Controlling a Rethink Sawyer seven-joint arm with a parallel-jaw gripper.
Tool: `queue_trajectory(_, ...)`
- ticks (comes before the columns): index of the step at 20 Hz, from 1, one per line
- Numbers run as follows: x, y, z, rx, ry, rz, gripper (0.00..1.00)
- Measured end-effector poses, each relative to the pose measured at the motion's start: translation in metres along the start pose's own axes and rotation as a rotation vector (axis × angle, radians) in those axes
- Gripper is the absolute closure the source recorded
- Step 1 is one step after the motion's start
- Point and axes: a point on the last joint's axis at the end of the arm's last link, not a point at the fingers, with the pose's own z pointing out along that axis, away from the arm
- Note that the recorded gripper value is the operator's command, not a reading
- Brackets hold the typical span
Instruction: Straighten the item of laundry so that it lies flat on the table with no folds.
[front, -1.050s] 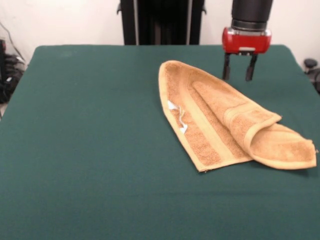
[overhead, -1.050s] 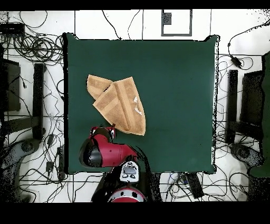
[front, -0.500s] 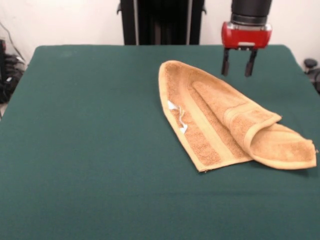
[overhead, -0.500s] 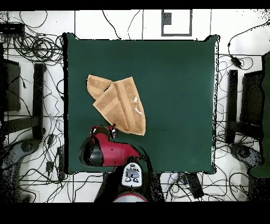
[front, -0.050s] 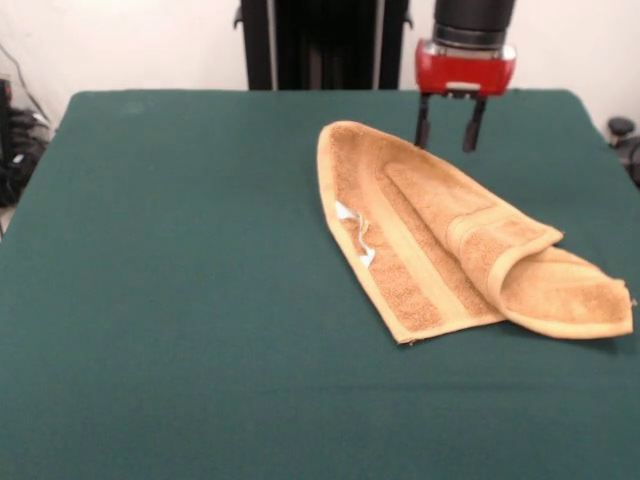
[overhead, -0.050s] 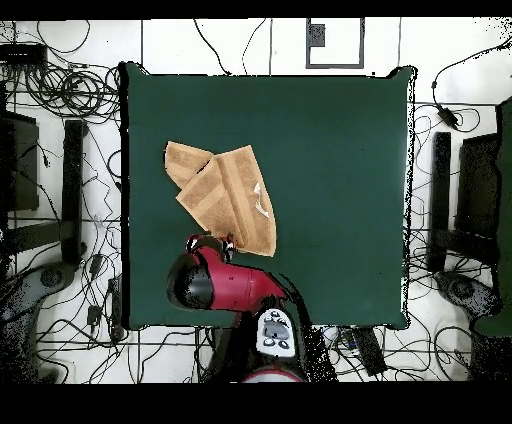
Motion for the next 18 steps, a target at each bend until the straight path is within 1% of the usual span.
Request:
queue_trajectory(3,0.004,-0.005,0.008,0.004,0.007,0.004,0.00)
queue_trajectory(5,0.011,-0.005,0.019,0.007,0.007,0.003,0.00)
queue_trajectory(8,0.023,-0.004,0.037,0.012,-0.005,-0.004,0.00)
queue_trajectory(12,0.033,-0.003,0.052,0.016,-0.021,-0.013,0.00)
queue_trajectory(13,0.037,-0.001,0.058,0.017,-0.039,-0.020,0.00)
queue_trajectory(18,0.039,0.000,0.057,0.018,-0.060,-0.028,0.00)
